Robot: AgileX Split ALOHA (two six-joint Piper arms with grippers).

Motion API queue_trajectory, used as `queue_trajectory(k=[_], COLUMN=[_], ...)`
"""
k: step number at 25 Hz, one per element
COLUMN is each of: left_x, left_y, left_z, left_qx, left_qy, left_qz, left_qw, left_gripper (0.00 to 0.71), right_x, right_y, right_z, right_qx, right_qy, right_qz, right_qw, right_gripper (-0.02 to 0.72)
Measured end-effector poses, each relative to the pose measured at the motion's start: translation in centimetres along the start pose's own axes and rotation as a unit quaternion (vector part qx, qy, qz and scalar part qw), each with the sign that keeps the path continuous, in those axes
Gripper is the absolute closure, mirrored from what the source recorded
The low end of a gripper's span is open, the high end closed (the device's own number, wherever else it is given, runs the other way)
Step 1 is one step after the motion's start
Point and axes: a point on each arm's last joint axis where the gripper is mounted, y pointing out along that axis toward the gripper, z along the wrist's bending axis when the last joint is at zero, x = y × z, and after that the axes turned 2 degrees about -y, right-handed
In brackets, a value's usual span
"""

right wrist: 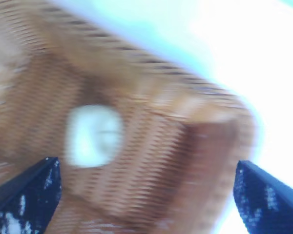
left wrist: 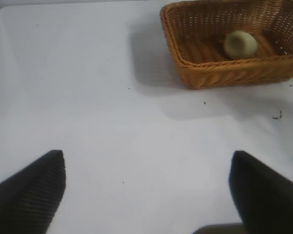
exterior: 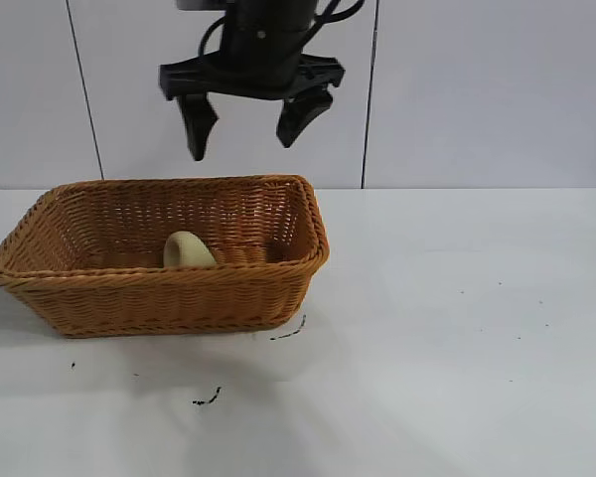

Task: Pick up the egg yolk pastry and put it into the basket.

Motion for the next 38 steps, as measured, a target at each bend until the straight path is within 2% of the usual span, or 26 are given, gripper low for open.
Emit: queue_trajectory(k=[3, 4, 5, 9, 15, 18, 25, 31, 38], left_x=[0.0, 0.0, 0.0, 0.0, 0.0, 0.0, 0.0, 0.0, 0.0], left_y=[0.0, 0.0, 0.0, 0.0, 0.0, 0.0, 0.0, 0.0, 0.0], left_z=[0.0, 0.0, 0.0, 0.0, 0.0, 0.0, 0.0, 0.0, 0.0], left_qx=[0.000, 0.000, 0.000, 0.000, 0.000, 0.000, 0.000, 0.000, 0.000], left_qy=[0.000, 0.000, 0.000, 0.000, 0.000, 0.000, 0.000, 0.000, 0.000], left_qz=[0.000, 0.000, 0.000, 0.000, 0.000, 0.000, 0.000, 0.000, 0.000], left_qw=[1.000, 1.000, 1.000, 1.000, 1.000, 1.000, 1.000, 1.000, 1.000], left_gripper=[0.017, 0.017, 0.017, 0.017, 0.017, 0.017, 0.017, 0.017, 0.017], right_x=[-0.4, -0.4, -0.9, -3.0, -5.9, -6.7, -7.6, -11.2, -18.8], right_y=[0.0, 0.0, -0.2, -1.1, -2.4, -2.6, -3.4, -8.1, -14.8], right_z=[-5.3, -5.3, -9.5, -17.2, -23.1, -23.5, -22.7, -19.9, -14.9], right_qx=[-0.027, -0.027, -0.049, -0.087, -0.112, -0.109, -0.094, -0.084, -0.074], right_qy=[0.036, 0.036, 0.068, 0.136, 0.194, 0.196, 0.202, 0.204, 0.205], right_qz=[0.010, 0.010, 0.016, 0.037, 0.077, 0.106, 0.124, 0.161, 0.198], right_qw=[0.999, 0.999, 0.996, 0.986, 0.972, 0.969, 0.967, 0.962, 0.956], right_gripper=[0.011, 0.011, 0.008, 0.008, 0.008, 0.008, 0.008, 0.008, 0.008])
